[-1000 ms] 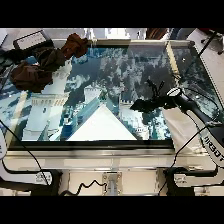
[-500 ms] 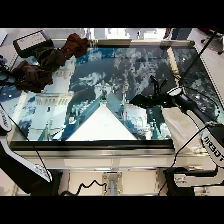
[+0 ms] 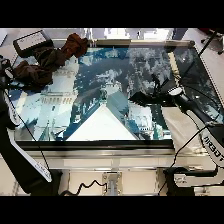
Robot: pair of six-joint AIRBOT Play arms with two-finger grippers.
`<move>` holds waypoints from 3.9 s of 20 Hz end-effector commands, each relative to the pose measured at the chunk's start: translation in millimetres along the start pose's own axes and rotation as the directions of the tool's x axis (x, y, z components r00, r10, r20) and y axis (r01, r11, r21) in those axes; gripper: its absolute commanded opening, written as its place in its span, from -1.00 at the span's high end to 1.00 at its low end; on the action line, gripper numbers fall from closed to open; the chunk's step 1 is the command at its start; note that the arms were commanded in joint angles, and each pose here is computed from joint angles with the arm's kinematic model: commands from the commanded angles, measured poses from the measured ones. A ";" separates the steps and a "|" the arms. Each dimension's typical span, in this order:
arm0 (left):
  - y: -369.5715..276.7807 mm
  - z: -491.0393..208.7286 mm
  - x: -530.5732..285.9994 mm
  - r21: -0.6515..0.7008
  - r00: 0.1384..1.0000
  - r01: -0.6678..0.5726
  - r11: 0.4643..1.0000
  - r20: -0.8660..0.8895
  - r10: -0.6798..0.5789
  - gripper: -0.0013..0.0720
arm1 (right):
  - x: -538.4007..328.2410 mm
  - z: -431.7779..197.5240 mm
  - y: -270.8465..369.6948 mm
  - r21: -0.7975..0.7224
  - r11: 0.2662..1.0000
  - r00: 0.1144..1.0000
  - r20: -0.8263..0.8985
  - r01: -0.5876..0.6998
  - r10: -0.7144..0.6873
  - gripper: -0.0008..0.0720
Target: Fold the shirts.
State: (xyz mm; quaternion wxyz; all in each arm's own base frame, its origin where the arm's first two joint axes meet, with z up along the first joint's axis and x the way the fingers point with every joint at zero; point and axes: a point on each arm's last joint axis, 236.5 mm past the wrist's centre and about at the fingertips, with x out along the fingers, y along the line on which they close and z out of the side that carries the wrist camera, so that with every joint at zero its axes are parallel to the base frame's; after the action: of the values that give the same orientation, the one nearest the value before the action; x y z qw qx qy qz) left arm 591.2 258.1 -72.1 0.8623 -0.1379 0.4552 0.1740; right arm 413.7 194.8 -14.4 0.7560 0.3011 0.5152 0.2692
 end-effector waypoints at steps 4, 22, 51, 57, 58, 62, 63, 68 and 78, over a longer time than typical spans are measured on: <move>2.6 -62.7 42.2 -0.007 0.983 0.004 1.000 -0.185 -0.005 0.31 | 3.4 7.7 22.1 0.005 0.997 0.996 0.039 -0.076 0.076 -0.21; -297.8 -43.9 -233.9 0.168 0.569 0.822 0.544 -0.235 -0.788 0.95 | 9.4 33.6 10.5 -0.083 0.996 0.987 0.163 0.023 -0.010 -0.04; -380.6 -386.0 -239.9 0.478 0.581 0.686 0.549 -0.814 -0.018 -0.76 | -55.1 9.7 -28.7 -0.033 0.996 0.996 -0.004 -0.085 0.085 -0.06; -408.6 -293.7 -273.8 0.589 0.755 0.612 0.528 -0.633 -0.169 -0.76 | -55.3 7.2 -26.8 -0.047 0.995 0.996 -0.015 -0.093 0.093 -0.06; -402.2 -268.1 -274.1 0.633 0.814 0.543 0.552 -0.558 -0.162 -0.77 | -55.3 7.3 -26.6 -0.050 0.994 0.996 -0.015 -0.094 0.093 -0.06; -354.9 -200.4 -255.6 0.714 0.943 0.268 0.647 -0.332 -0.025 -0.77 | -55.5 8.2 -24.5 -0.045 0.994 0.995 -0.011 -0.103 0.103 -0.06; -348.4 -197.7 -249.1 0.702 0.942 0.262 0.662 -0.336 -0.017 -0.77 | -55.7 7.4 -22.8 -0.041 0.993 0.994 -0.014 -0.110 0.110 -0.06; -311.4 -188.9 -212.3 0.626 0.919 0.252 0.738 -0.394 0.021 -0.77 | -55.5 0.3 -18.5 -0.011 0.992 0.991 -0.043 -0.128 0.127 -0.07; -292.3 -188.8 -176.5 0.459 0.849 0.361 0.812 -0.523 -0.082 -0.77 | 29.7 -54.5 -4.3 0.159 0.969 0.946 -0.232 -0.191 0.225 -0.07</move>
State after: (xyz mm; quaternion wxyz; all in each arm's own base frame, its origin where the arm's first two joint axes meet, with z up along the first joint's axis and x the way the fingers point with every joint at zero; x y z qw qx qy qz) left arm 480.9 -110.7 -1.2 0.7416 0.0413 0.6631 -0.0928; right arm 376.6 196.3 -36.5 0.6644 0.3343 0.5739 0.3427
